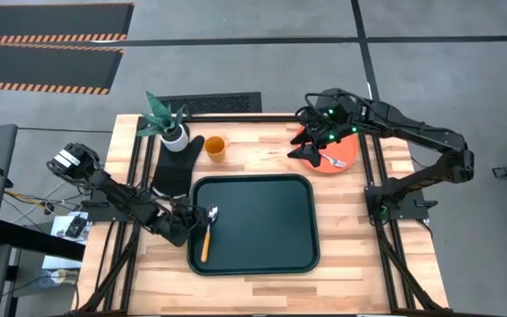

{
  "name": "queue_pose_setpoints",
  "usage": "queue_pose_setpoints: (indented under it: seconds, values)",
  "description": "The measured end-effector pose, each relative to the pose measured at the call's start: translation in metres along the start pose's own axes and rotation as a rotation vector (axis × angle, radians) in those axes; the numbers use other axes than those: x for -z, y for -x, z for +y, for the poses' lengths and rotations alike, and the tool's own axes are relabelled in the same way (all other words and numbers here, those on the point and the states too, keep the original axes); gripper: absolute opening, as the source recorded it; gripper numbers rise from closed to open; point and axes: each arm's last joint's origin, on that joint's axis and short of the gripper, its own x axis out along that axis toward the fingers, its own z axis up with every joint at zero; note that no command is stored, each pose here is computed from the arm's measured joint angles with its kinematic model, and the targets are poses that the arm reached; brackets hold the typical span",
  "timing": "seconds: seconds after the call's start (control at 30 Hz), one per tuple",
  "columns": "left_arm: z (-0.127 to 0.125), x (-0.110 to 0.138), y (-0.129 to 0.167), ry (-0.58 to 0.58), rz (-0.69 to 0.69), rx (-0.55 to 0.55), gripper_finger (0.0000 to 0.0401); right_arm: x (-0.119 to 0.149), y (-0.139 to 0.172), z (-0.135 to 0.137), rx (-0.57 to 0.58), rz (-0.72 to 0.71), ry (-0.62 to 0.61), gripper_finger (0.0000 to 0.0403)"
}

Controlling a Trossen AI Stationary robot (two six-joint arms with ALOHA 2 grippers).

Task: Pick and place plate/cup/fork/spoon on tray
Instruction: Put the yellow spoon on the left of the black serving tray, then put the pink fork to the right of the yellow spoon on the black serving tray

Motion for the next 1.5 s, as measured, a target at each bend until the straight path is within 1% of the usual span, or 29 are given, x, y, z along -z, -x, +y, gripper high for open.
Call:
queue_pose_setpoints:
  seconds: [0.1, 0.27, 0.47, 0.57, 0.87, 0.93, 1.03, 1.13, 1.27, 1.43, 1.5]
  values:
    - [-0.002, 0.001, 0.001, -0.009, -0.003, -0.018, 0.0, 0.0, 0.0, -0.001, 0.018, -0.004, 0.001, 0.0302]
    - [0.004, 0.0, 0.001, 0.006, -0.008, -0.081, 0.0, 0.0, 0.0, -0.001, 0.019, -0.005, 0.0, 0.0302]
    - [0.004, -0.002, 0.0, 0.029, -0.013, -0.095, 0.0004, 0.0, 0.0, -0.001, 0.019, -0.005, 0.001, 0.0302]
    - [0.004, -0.003, -0.001, 0.034, -0.01, -0.101, 0.0027, 0.0, 0.0, -0.001, 0.02, -0.005, 0.0, 0.0302]
    - [0.003, -0.003, 0.0, 0.039, 0.004, -0.102, 0.0157, 0.0, 0.0, -0.001, 0.02, -0.005, -0.001, 0.0302]
    - [0.002, -0.002, 0.002, 0.039, 0.03, -0.105, 0.0181, 0.0, 0.0, -0.001, 0.02, -0.005, -0.001, 0.0302]
    - [0.0, -0.004, 0.008, 0.038, 0.06, -0.127, 0.0207, 0.0, 0.0, -0.001, 0.02, -0.005, -0.001, 0.0302]
    - [0.0, -0.01, 0.015, 0.022, 0.06, -0.163, 0.022, 0.0, 0.0, 0.001, 0.016, -0.003, 0.003, 0.0302]
    - [0.001, -0.02, 0.028, 0.001, 0.047, -0.212, 0.0221, 0.001, -0.001, 0.003, 0.009, 0.001, 0.014, 0.0302]
    - [-0.001, -0.03, 0.041, 0.001, 0.064, -0.237, 0.022, 0.002, -0.007, 0.006, 0.022, 0.015, 0.014, 0.0301]
    - [-0.003, -0.032, 0.044, 0.011, 0.077, -0.228, 0.022, 0.003, -0.015, 0.006, 0.032, 0.035, 0.012, 0.0301]
